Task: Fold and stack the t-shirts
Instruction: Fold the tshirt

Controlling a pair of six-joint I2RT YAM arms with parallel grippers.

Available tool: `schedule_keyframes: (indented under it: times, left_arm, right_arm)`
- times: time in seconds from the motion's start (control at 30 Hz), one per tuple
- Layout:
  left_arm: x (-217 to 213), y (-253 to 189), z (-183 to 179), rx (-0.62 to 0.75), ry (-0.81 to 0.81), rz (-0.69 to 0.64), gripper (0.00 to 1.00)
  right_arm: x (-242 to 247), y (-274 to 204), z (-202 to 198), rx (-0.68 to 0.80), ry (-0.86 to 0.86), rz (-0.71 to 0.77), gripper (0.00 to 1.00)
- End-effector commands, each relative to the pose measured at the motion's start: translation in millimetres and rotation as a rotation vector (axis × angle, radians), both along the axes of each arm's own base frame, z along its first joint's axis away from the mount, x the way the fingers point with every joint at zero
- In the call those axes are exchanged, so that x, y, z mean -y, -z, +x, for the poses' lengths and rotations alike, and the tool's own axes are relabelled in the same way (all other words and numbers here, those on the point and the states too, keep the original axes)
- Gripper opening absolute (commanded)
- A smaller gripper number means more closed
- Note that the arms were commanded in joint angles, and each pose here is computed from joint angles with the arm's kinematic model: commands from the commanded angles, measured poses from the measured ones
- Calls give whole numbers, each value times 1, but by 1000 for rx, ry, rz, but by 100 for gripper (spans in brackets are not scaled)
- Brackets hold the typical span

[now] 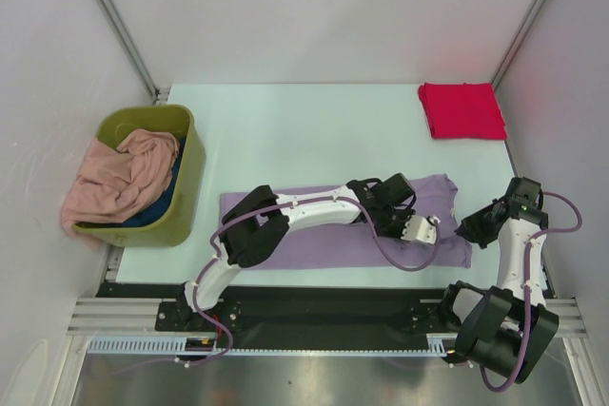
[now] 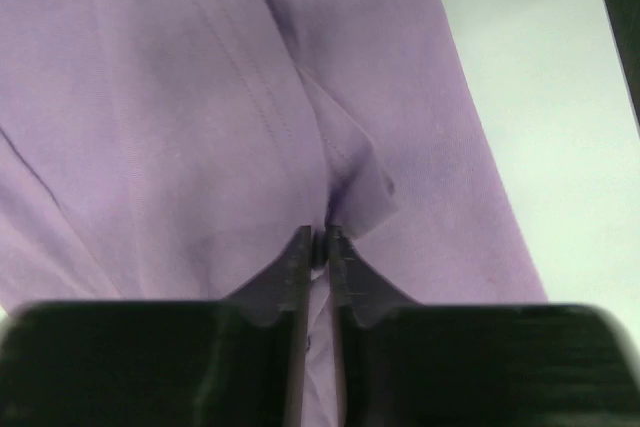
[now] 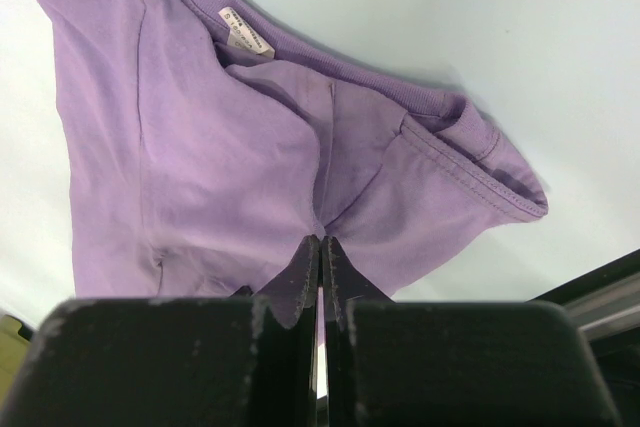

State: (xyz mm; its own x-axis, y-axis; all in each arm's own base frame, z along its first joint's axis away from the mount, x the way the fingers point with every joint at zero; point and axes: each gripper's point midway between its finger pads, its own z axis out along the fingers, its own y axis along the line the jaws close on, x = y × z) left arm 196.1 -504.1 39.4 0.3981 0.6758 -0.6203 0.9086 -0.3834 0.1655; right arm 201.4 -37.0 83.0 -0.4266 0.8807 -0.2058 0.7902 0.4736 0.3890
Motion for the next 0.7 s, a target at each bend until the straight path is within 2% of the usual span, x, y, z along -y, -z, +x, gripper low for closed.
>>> schedule_keyframes:
  times: [0.0,0.23,0.37,0.47,0.67]
  left_arm:
    - [14,-25,6,-10,-17,-63,19]
    - [16,-15,10,4,-23,-50,16]
    - [15,-13,11,10,-22,-43,0]
    - [13,-19,11,-3,-25,-39,0]
    - [-1,-57,11,-139,-63,-54,0]
  right_arm:
    - [3,-4,2,24,-8,-17,0]
    - [3,-5,3,24,-8,-17,0]
    - [3,-5,3,25,-6,-16,0]
    - [4,-5,2,23,-2,-16,0]
    - [8,-17,-1,-5,-9,-49,0]
